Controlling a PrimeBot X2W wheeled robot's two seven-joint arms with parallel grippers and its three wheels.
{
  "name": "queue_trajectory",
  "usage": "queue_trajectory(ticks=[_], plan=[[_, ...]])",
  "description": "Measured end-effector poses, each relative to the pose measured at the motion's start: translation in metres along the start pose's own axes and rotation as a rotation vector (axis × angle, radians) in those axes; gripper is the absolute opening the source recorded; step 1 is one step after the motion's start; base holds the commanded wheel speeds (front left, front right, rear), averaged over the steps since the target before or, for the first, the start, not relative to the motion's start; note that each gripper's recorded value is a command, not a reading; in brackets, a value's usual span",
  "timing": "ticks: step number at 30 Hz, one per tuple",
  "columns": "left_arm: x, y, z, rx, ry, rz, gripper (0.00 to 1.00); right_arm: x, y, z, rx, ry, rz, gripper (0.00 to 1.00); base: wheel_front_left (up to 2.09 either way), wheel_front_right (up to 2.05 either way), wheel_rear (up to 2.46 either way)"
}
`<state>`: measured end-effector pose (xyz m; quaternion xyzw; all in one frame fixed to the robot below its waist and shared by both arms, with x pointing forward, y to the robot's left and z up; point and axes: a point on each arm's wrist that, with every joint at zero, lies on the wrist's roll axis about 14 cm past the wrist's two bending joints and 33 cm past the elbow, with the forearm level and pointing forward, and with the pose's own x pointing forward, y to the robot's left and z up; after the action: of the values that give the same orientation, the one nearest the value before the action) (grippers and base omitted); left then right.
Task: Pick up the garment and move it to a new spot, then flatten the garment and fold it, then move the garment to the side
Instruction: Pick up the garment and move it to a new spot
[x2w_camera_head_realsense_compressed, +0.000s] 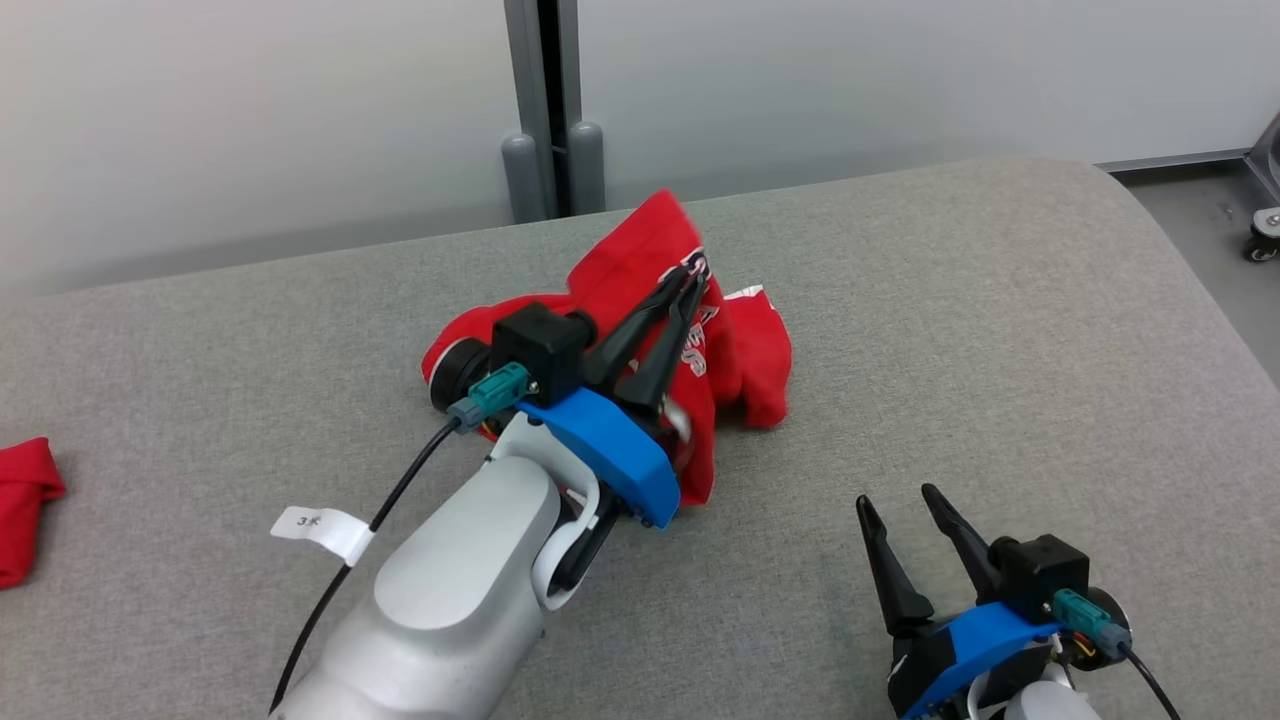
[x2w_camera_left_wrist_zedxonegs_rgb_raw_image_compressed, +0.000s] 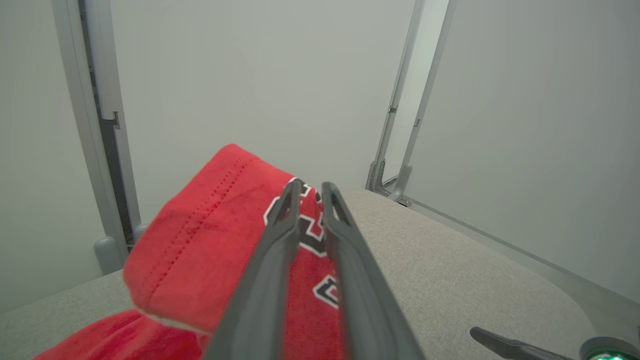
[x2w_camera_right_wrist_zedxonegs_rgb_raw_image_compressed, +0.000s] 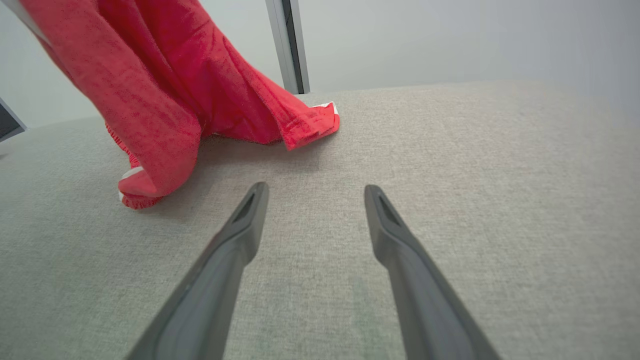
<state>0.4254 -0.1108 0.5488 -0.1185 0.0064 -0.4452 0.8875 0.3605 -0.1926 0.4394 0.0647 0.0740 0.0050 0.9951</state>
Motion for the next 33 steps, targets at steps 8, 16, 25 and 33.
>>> queue_trajectory(ticks=[8, 16, 25, 33], plan=[[-0.032, 0.05, 0.001, 0.005, -0.02, 0.201, 1.0, 0.0, -0.002, 0.001, 0.006, -0.008, -0.01, 1.0, 0.0, 0.0, 0.0], [-0.144, 0.117, -0.023, 0.001, -0.002, 0.552, 1.0, 0.0, 0.006, 0.007, 0.009, -0.033, 0.014, 1.0, 0.0, 0.0, 0.0], [-0.239, 0.116, -0.057, -0.043, 0.022, 0.768, 1.0, -0.002, 0.015, 0.008, 0.006, -0.038, 0.04, 1.0, 0.0, 0.0, 0.0], [-0.267, 0.098, -0.088, -0.086, 0.087, 0.81, 1.0, -0.006, 0.017, 0.003, 0.005, -0.026, 0.045, 1.0, 0.0, 0.0, 0.0]])
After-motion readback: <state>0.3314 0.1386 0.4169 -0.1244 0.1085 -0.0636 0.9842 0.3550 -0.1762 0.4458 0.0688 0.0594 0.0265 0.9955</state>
